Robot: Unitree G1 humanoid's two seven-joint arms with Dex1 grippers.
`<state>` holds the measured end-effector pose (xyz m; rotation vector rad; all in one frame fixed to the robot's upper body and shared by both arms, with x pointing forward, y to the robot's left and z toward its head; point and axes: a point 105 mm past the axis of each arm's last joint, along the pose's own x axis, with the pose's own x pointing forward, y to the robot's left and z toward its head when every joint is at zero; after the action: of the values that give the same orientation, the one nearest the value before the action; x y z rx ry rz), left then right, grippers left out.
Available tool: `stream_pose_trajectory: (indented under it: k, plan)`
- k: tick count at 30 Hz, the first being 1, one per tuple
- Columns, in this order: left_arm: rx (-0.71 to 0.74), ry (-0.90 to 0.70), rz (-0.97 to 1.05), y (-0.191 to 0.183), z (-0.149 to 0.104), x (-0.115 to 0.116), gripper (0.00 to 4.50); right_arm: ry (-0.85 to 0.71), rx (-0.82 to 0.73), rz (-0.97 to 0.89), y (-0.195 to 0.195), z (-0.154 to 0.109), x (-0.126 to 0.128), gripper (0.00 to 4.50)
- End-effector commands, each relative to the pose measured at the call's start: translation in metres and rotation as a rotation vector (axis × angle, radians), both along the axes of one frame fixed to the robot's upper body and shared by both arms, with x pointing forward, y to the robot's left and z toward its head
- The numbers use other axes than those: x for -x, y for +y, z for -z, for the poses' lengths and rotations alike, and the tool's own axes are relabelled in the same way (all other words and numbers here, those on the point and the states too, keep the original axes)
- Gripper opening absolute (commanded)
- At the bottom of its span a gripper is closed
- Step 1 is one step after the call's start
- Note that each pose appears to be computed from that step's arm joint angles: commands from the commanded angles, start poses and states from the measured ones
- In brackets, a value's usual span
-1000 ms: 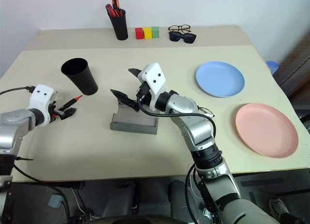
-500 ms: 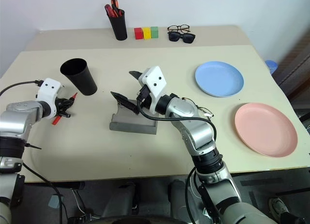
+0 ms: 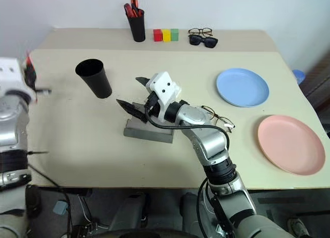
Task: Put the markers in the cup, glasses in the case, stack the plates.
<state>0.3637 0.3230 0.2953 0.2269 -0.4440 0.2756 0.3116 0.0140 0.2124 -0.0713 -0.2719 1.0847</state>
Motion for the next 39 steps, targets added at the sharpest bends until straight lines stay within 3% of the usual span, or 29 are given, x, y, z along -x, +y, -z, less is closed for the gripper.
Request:
stream_pose_trajectory:
  k: [1, 5, 9, 11, 22, 30, 35, 39]
  plan:
    - [0.000, -0.164, 0.062, -0.020, -0.039, 0.009, 0.02, -0.051, -0.033, -0.017, 0.002, -0.015, 0.002, 4.50]
    - [-0.015, -0.147, 0.128, -0.050, -0.035, -0.009, 0.02, -0.063, -0.079, -0.001, 0.002, -0.026, -0.002, 4.50]
    - [-0.059, -0.108, 0.116, -0.063, -0.010, -0.026, 0.02, -0.065, -0.100, 0.023, 0.002, -0.029, -0.006, 4.50]
    - [0.002, -0.097, 0.113, -0.061, 0.003, -0.032, 0.02, -0.063, -0.100, 0.030, 0.001, -0.028, -0.006, 4.50]
    - [0.025, -0.018, 0.109, -0.059, 0.050, -0.041, 0.02, -0.060, -0.089, 0.057, -0.005, -0.023, -0.006, 4.50]
    - [0.032, -0.023, 0.115, -0.062, 0.052, -0.042, 0.02, -0.061, -0.072, 0.048, -0.004, -0.020, -0.004, 4.50]
    - [0.032, -0.031, 0.120, -0.066, 0.050, -0.042, 2.31, -0.062, -0.069, 0.046, -0.004, -0.020, -0.004, 4.50]
    - [0.047, -0.059, 0.141, -0.069, 0.045, -0.040, 2.31, -0.065, -0.068, 0.048, -0.005, -0.020, -0.004, 4.50]
